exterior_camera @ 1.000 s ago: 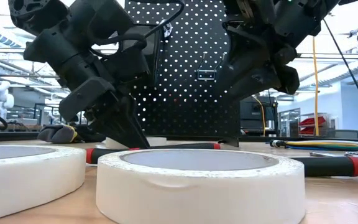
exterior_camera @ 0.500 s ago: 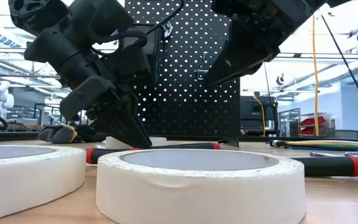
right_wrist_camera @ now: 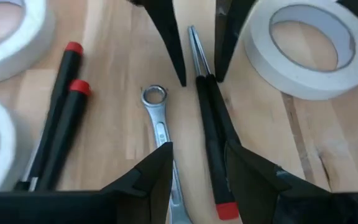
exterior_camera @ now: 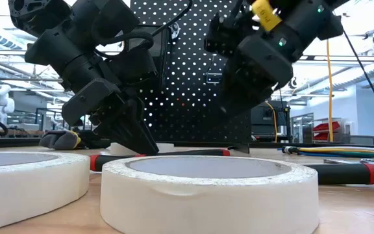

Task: Hang tools onto peg board
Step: Put the black nut driver into the black bin on the peg board

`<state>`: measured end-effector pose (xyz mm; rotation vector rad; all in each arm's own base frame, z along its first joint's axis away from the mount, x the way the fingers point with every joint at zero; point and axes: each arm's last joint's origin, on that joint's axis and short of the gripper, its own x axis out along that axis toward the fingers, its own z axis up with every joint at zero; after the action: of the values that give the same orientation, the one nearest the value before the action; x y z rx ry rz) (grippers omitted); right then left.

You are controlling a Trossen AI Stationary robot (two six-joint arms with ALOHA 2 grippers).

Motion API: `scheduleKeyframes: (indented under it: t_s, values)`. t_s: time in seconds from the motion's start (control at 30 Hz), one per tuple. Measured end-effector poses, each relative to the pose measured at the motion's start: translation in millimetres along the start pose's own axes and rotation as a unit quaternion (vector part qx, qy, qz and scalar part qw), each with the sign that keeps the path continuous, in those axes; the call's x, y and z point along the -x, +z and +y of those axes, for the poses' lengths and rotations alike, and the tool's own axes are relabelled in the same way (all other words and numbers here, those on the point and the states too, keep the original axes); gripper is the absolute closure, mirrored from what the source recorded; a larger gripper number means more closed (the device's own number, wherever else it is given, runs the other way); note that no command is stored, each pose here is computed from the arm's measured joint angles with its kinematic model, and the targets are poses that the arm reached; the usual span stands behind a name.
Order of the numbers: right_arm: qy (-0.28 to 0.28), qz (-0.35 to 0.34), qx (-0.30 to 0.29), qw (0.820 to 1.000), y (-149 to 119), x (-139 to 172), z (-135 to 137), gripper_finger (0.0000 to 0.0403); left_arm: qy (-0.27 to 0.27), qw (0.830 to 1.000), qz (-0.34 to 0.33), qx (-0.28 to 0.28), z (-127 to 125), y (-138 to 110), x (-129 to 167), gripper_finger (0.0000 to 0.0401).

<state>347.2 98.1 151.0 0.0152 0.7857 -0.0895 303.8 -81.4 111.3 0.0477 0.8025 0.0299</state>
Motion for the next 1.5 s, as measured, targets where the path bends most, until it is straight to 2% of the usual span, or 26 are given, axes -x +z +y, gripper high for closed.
scheduleKeyframes:
  t_s: [0.4,0.53,0.73,1.1,1.5]
  values:
    - [-0.005,0.007,-0.001,1.0,-4.6,-10.5,-2.2,0.0261,-0.002,1.0,0.001,0.0,-0.1,-0.1,0.0,0.0263]
    - [0.022,0.018,0.006,1.0,-12.5,-24.3,0.5,0.0261,-0.002,1.0,0.001,0.0,-0.1,-0.1,0.0,0.0263]
    - [0.026,0.021,-0.015,0.999,-18.8,-36.2,1.9,0.0261,-0.005,1.0,0.002,0.002,-0.3,-0.2,0.1,0.0263]
    - [0.038,-0.019,-0.015,0.999,-2.9,-21.9,4.1,0.0261,-0.009,1.0,0.003,0.013,-0.5,-0.3,0.2,0.0263]
    - [-0.005,0.007,0.028,1.0,-6.2,-22.1,-7.0,0.0261,-0.013,1.0,0.004,0.013,-0.7,-0.3,0.2,0.0263]
